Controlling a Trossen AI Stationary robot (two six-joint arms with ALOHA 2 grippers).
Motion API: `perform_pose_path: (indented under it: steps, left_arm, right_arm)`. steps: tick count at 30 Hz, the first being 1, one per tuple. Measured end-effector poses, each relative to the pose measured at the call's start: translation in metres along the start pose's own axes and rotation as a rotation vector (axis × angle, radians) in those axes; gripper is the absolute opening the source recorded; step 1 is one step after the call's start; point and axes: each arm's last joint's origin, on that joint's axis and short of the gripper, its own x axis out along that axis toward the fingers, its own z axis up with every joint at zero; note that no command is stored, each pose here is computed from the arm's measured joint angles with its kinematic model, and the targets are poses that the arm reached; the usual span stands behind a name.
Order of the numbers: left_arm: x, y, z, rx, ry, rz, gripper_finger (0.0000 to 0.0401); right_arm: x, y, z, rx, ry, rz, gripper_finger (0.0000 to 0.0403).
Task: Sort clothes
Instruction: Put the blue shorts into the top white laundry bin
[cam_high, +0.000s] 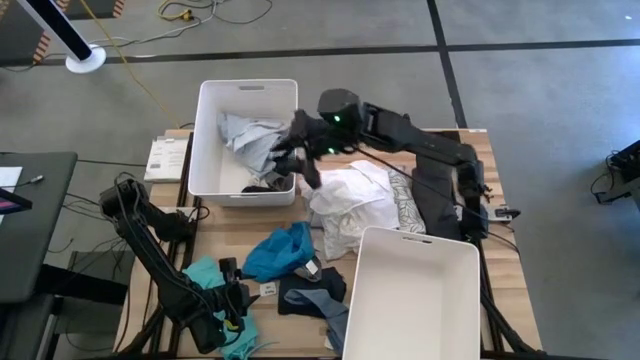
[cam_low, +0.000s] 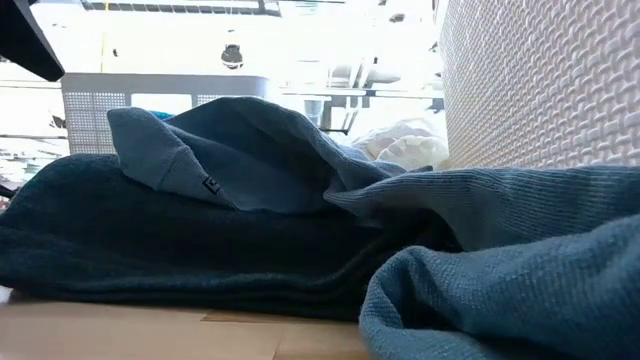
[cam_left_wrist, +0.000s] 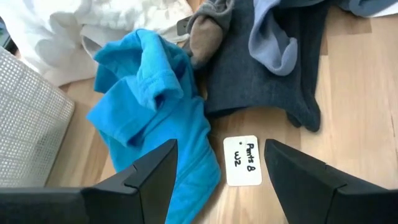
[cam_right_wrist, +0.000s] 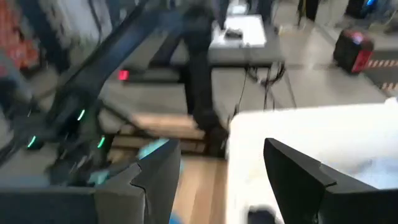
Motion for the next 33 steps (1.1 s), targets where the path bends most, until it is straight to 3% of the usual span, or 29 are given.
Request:
perform_pose_path:
  steps: [8,17,23,33]
  left_arm:
    - [0.0,0.0,0.0,0.008,-0.001,0.0,0.0235]
    - [0.0,0.0,0.001,0.033,-0.016,0.009,0.0235]
    - [0.003,0.002,0.003,0.057,-0.024,0.024,0.0235]
    - [0.011,0.003,0.012,0.106,-0.039,0.023,0.0235]
  right_arm:
    - [-0.033,0.045,-0.008,-0.024,0.267,-0.062,0.0243]
    - [-0.041,0.083,-0.036,0.01,0.595,-0.075,0.0243]
    - [-0.032,0.109,-0.051,-0.019,0.685,-0.043,0.0243]
    - [-0.02,0.15,-0.059,-0.065,0.71,0.037,0.0243]
